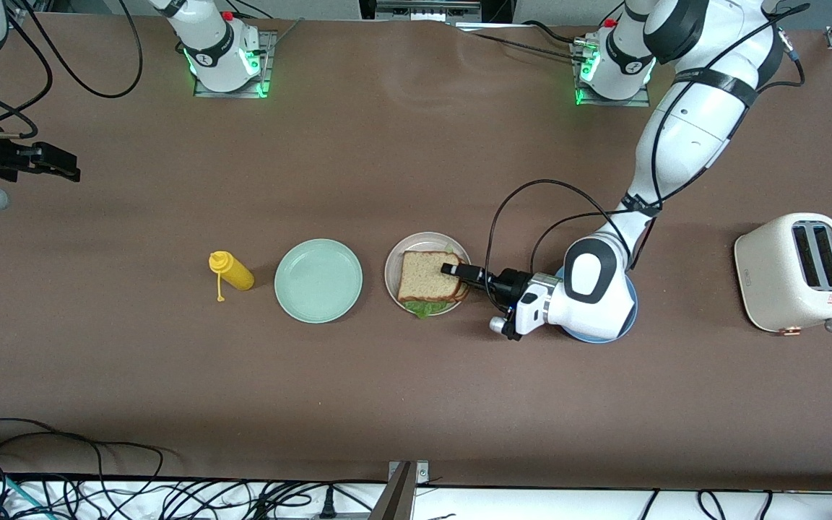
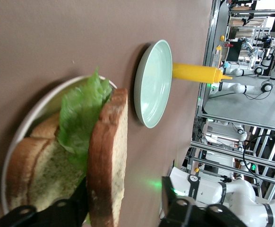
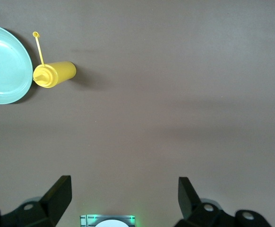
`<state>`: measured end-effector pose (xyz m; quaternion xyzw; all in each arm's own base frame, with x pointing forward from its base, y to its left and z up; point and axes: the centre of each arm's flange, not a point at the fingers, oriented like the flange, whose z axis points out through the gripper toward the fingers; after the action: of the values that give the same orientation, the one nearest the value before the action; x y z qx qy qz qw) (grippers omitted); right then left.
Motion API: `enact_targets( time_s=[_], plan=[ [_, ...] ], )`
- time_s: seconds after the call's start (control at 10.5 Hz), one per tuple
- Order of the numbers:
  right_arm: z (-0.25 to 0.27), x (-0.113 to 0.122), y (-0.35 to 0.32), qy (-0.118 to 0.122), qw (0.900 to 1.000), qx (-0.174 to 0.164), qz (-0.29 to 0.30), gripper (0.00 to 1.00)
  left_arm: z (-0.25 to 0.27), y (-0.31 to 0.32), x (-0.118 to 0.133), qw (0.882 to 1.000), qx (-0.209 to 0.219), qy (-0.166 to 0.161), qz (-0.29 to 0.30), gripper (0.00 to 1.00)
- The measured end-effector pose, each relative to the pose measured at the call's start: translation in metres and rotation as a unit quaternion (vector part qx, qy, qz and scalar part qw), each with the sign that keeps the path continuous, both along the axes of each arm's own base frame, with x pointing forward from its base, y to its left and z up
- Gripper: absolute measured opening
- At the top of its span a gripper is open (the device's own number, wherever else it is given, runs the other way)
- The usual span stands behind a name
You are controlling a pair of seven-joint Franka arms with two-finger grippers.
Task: Make sandwich on beige plate with both arms
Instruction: 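Lay the bread slice on the lettuce and open the left gripper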
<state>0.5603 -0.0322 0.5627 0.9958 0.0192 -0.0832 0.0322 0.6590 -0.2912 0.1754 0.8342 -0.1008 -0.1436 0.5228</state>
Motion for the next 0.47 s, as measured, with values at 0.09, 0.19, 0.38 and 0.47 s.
enact_targets(
  time_s=[0.09,0.19,0.38,0.47],
  plan=[
    [0.0,0.0,-0.001,0.0,1.0,0.0,-0.001,1.0,0.009,0.009,0.007,0.999,0.022,-0.021,-0.012,0.85],
    [-0.001,0.0,-0.001,0.0,1.0,0.0,-0.001,1.0,0.022,0.019,0.013,0.998,0.046,-0.037,-0.018,0.99],
    [0.0,0.0,-0.001,-0.001,1.0,0.0,-0.001,1.0,0.05,0.033,0.021,0.993,0.101,-0.058,-0.028,1.0],
    [0.0,0.001,-0.001,-0.001,1.0,0.0,-0.001,1.0,0.062,0.038,0.023,0.988,0.131,-0.071,-0.036,1.0]
  ],
)
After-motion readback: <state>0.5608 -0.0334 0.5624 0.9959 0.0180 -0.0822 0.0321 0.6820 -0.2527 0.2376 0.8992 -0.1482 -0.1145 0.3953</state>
